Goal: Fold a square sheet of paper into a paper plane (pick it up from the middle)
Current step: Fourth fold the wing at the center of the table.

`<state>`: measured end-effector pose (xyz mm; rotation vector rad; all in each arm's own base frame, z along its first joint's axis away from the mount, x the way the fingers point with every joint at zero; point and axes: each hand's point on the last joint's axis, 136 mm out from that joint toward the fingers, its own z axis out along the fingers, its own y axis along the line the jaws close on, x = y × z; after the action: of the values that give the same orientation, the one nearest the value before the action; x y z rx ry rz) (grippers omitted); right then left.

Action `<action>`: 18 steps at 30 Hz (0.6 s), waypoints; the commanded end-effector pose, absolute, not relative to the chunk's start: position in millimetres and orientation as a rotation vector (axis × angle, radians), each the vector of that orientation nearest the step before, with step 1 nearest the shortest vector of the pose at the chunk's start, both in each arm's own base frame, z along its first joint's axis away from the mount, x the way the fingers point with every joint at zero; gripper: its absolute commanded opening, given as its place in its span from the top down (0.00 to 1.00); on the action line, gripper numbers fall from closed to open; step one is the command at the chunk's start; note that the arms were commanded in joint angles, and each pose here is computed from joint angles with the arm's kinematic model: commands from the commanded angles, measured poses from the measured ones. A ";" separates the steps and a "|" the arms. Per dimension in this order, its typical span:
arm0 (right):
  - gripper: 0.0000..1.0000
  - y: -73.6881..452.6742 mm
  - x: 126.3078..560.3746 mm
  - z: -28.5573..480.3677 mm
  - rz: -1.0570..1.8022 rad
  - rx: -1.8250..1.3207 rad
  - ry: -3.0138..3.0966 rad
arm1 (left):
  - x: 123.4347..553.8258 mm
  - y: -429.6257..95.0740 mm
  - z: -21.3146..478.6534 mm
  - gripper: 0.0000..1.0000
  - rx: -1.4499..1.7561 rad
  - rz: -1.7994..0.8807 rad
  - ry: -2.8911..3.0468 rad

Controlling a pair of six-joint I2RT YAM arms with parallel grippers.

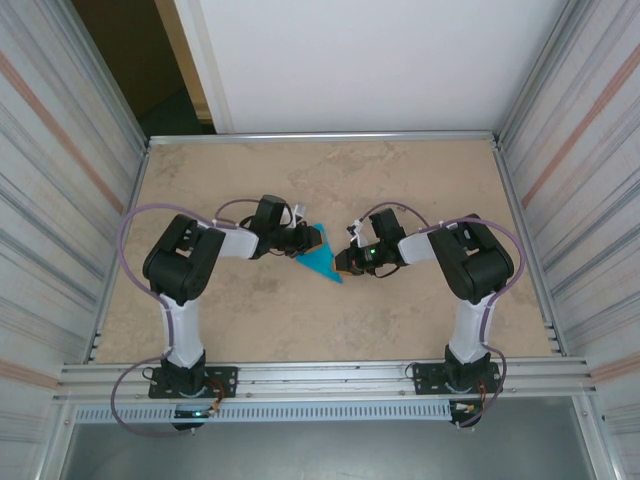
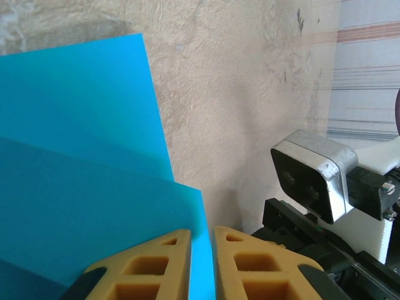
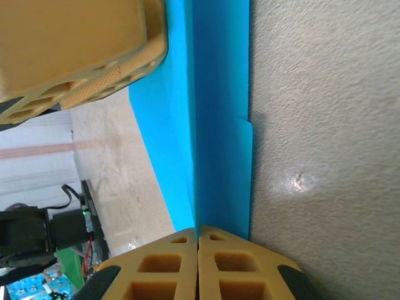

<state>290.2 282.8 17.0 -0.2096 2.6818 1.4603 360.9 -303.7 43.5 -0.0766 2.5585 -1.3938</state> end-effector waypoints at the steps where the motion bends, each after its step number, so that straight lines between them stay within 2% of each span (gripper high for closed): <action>1: 0.93 249.7 273.9 -38.9 1.213 -0.041 2.898 | 363.3 -310.1 45.4 0.83 -0.038 -1.410 2.556; 18: 0.95 248.4 272.4 -37.6 1.203 -0.034 2.906 | 363.2 -308.6 31.0 0.84 -0.053 -1.387 2.587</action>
<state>290.4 282.5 16.4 -0.2073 2.6835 1.4557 364.3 -305.4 36.7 -0.0784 2.5684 -1.3890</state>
